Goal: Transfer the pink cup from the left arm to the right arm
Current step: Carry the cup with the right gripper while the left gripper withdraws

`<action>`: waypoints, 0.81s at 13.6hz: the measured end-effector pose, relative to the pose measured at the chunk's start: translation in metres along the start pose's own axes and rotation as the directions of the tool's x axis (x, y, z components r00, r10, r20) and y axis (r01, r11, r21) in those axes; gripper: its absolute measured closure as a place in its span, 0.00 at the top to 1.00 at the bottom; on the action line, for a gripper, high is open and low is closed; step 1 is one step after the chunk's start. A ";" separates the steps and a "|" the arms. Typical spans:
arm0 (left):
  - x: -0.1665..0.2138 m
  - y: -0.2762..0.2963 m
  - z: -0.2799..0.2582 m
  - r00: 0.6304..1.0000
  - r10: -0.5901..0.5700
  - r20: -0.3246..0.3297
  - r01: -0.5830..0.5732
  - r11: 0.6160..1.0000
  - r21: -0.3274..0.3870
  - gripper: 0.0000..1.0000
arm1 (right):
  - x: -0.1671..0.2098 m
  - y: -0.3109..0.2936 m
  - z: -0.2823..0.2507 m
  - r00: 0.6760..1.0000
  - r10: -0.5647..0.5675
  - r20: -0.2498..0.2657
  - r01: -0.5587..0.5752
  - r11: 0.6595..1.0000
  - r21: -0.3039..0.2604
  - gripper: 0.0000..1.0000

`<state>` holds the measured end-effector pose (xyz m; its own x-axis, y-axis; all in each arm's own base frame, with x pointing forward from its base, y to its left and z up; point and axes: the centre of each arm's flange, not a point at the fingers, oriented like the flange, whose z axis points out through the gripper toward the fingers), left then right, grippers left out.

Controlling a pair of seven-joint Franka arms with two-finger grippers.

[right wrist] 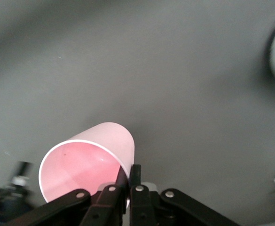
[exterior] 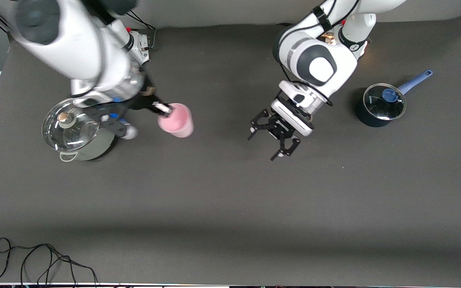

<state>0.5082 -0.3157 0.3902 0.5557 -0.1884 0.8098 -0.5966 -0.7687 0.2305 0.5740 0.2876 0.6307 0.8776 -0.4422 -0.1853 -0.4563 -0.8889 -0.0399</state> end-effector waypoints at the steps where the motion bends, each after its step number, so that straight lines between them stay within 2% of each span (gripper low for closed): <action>1: 0.000 -0.012 -0.001 1.000 -0.020 -0.002 0.020 1.000 0.014 1.00 | 0.014 0.021 -0.007 0.999 -0.053 0.005 0.053 0.998 -0.018 0.05; 4: -0.003 -0.036 -0.003 0.996 -0.094 -0.006 0.094 0.996 0.010 1.00 | 0.054 0.078 -0.019 0.974 -0.228 -0.009 0.226 0.970 -0.093 0.05; 6: -0.001 -0.039 -0.006 0.993 -0.114 -0.009 0.114 0.994 0.006 1.00 | 0.075 0.110 -0.016 0.952 -0.306 0.010 0.304 0.943 -0.133 0.05; 8: 0.000 -0.035 -0.009 0.993 -0.115 0.004 0.115 0.993 0.016 1.00 | 0.098 0.137 -0.007 0.939 -0.342 0.026 0.342 0.929 -0.143 0.05; 11: -0.001 -0.033 -0.010 0.993 -0.121 0.009 0.121 0.992 0.019 1.00 | 0.133 0.168 0.025 0.926 -0.376 -0.014 0.372 0.920 -0.125 0.05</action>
<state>0.5221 -0.2839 0.3873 0.6290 -0.0996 0.7710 -0.5139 -0.7975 0.3162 0.6105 0.0822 0.5745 0.9867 -0.0766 -0.1432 -0.0749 -0.9970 0.0172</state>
